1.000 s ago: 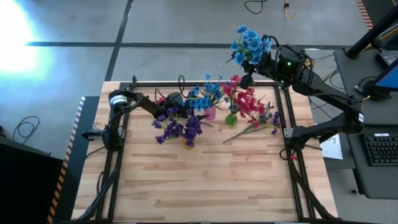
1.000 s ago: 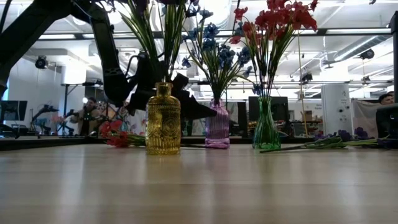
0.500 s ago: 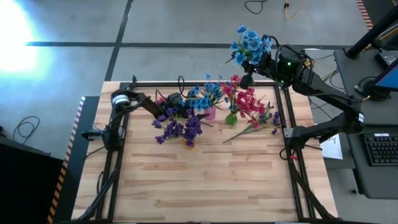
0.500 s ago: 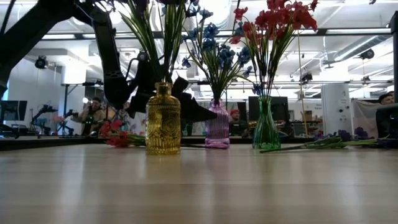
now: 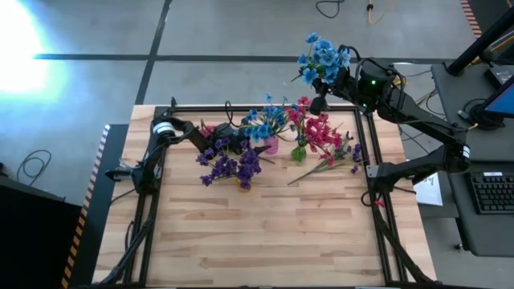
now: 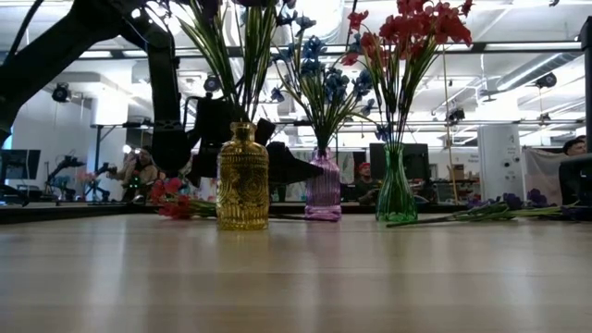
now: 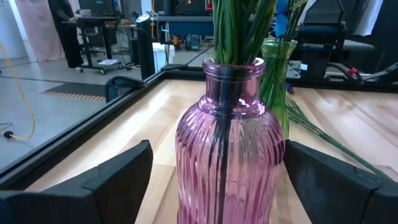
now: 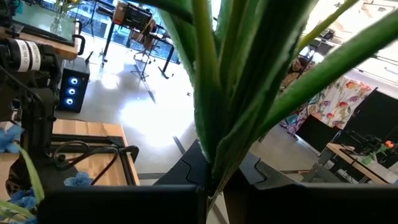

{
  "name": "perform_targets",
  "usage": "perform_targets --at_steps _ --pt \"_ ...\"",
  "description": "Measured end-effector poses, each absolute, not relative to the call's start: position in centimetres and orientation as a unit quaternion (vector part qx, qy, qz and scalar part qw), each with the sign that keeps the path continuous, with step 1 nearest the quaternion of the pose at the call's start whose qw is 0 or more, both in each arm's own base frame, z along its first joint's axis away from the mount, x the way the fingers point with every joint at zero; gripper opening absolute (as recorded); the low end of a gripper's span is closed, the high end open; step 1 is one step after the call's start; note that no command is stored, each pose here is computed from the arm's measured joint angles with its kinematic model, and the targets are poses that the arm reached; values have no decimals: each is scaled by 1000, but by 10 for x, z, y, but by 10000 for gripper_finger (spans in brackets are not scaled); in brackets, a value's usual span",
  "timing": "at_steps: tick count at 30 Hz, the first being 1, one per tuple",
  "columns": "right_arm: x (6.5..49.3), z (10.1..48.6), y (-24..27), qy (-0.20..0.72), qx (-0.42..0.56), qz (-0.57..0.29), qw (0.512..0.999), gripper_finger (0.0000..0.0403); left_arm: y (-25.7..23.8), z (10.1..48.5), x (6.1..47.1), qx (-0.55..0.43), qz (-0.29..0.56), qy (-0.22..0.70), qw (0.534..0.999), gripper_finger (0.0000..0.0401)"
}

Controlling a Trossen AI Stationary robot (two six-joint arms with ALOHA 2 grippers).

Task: Sort flowers into vase by color
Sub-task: Put the blue flowers into the pink vase

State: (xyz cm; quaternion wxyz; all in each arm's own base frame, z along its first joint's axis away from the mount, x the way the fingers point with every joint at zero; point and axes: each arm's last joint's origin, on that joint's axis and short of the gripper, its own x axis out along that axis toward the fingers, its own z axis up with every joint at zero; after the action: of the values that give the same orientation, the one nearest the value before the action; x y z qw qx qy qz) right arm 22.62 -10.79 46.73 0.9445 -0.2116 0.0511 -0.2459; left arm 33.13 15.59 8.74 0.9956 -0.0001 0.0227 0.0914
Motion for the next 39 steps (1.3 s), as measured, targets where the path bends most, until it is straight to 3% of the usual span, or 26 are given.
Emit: perform_targets --at_steps 7,14,22,39 --pt "226 467 -108 51 -214 -246 944 18 156 87 331 0 91 23 996 349" --pt "226 467 -108 52 -214 -246 944 18 155 87 331 3 92 24 995 396" --pt "226 467 -108 52 -214 -246 944 18 155 88 332 -9 103 18 995 374" --pt "226 467 -108 52 -215 -246 944 18 153 89 332 11 99 15 995 384"
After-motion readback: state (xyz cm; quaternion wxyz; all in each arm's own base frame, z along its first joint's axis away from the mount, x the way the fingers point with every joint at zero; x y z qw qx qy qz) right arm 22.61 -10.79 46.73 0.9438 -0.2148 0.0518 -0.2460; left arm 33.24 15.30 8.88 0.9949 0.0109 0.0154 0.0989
